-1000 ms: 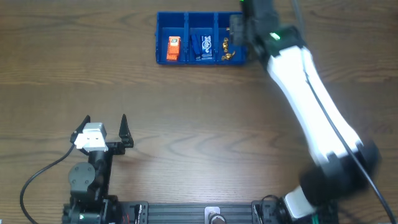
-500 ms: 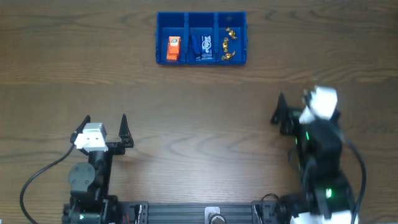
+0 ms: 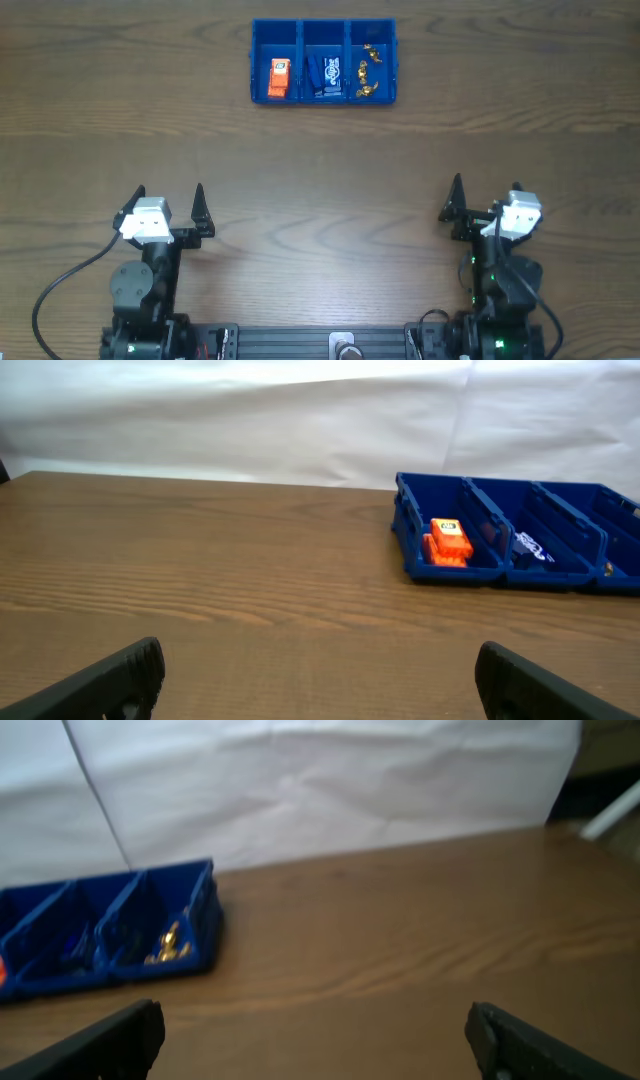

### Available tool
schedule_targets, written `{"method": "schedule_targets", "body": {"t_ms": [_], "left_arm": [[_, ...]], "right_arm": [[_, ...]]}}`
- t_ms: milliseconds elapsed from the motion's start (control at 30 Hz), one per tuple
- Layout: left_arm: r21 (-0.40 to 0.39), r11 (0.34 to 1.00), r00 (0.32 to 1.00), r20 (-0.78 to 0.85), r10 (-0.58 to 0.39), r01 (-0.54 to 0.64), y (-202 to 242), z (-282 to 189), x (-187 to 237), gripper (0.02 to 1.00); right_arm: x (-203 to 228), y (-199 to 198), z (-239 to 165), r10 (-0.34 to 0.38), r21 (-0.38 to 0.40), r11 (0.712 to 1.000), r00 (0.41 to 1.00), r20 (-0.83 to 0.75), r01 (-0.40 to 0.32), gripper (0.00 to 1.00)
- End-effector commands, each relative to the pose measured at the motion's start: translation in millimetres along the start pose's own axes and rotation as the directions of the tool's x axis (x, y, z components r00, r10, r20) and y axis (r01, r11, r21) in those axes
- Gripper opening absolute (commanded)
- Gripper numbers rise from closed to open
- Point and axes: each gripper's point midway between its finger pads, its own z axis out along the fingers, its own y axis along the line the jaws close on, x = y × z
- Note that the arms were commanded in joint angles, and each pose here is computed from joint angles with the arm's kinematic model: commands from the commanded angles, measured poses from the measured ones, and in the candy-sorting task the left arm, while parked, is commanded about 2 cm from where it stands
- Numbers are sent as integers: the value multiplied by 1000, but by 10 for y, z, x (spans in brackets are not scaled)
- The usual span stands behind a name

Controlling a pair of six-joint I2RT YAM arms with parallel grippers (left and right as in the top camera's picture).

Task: Sort Candies Into Trays

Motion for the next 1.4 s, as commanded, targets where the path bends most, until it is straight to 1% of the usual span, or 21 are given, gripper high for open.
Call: {"method": "schedule_targets", "body": {"t_ms": [33,100,267,300,367,467,533,1400], "left_arm": [[-5,1000,999,-52,9,-10,13,14,184,998],[-5,1000,999,-52,9,-10,13,14,184,998],[-5,1000,999,-52,9,-10,13,14,184,998],[-5,1000,999,-52,9,-10,13,14,184,998],[-5,1000,999,-52,9,-10,13,14,184,998],[-5,1000,999,-52,9,-10,13,14,184,998],[-5,1000,999,-52,9,-10,13,15,186,998],[-5,1000,999,-52,9,-10,13,14,184,998]], "right_arm": [[129,13,3,-52,-25,998,999,17,52,998],[148,20,2,-71,-29,997,997,9,71,998],[152,21,2,-72,-30,997,997,8,72,998],[153,30,2,-84,-35,996,996,8,84,998],[167,73,0,-132,-60,989,991,6,132,998],[174,89,-1,-135,-70,988,991,5,135,998],[174,91,-1,-150,-71,986,989,6,150,998],[171,89,-2,-152,-70,986,988,7,152,998]]}}
